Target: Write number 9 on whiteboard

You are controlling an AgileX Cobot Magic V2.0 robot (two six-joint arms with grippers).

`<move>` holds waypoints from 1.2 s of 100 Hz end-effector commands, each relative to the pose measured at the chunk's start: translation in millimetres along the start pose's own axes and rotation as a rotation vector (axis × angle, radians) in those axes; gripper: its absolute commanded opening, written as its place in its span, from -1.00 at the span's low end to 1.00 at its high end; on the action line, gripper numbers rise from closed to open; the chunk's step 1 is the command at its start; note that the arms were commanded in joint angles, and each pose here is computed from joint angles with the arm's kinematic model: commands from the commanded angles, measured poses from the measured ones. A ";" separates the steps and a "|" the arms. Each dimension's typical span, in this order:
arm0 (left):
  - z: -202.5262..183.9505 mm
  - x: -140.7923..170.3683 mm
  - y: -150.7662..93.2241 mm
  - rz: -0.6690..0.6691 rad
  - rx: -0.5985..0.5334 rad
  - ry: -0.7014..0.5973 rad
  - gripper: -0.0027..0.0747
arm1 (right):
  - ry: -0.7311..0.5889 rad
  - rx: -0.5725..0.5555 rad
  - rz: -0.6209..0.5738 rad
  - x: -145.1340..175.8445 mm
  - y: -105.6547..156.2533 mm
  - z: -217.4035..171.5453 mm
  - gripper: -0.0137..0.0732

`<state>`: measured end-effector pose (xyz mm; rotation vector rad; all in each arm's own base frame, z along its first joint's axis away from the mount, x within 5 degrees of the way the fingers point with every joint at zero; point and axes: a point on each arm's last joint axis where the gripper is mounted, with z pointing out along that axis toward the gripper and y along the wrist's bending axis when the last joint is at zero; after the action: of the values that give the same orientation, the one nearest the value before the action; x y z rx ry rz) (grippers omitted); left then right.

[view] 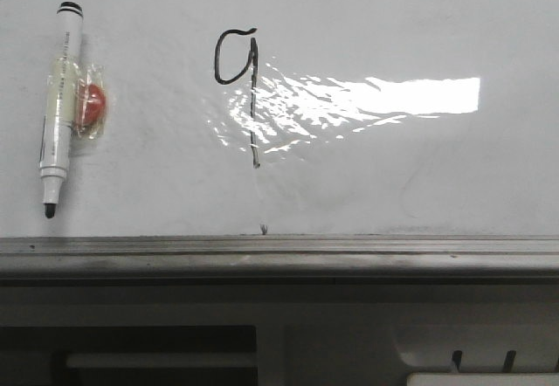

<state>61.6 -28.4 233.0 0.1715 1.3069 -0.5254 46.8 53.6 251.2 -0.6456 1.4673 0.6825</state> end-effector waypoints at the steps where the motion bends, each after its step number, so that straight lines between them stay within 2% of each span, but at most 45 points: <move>1: -5.2 3.2 7.5 0.055 -0.093 -0.070 -0.98 | -0.098 0.020 -0.022 -15.8 -1.6 -0.3 -0.85; 12: -12.6 -3.8 11.0 0.175 -0.193 -0.150 -0.98 | -0.098 0.020 -0.022 -15.8 -1.6 -0.3 -0.85; 24: -23.0 -7.1 13.9 0.221 -0.300 -0.203 -0.98 | -0.098 0.020 -0.022 -15.8 -1.6 -0.3 -0.85; 45: -23.0 7.0 21.8 0.215 -0.391 -0.044 -0.98 | -0.093 0.019 -0.022 -15.4 -1.5 -0.3 -0.85; 82: -34.2 47.2 31.5 0.122 -0.490 0.416 -0.98 | -0.093 0.019 -0.022 -15.4 -1.5 -0.3 -0.85; 120: -34.1 47.1 31.3 0.116 -0.489 0.414 -0.98 | -0.093 0.019 -0.022 -15.4 -1.5 -0.3 -0.85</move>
<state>53.6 0.0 181.7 -0.0483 1.8158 -0.0531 46.8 53.6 251.2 -0.6488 1.4654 0.6789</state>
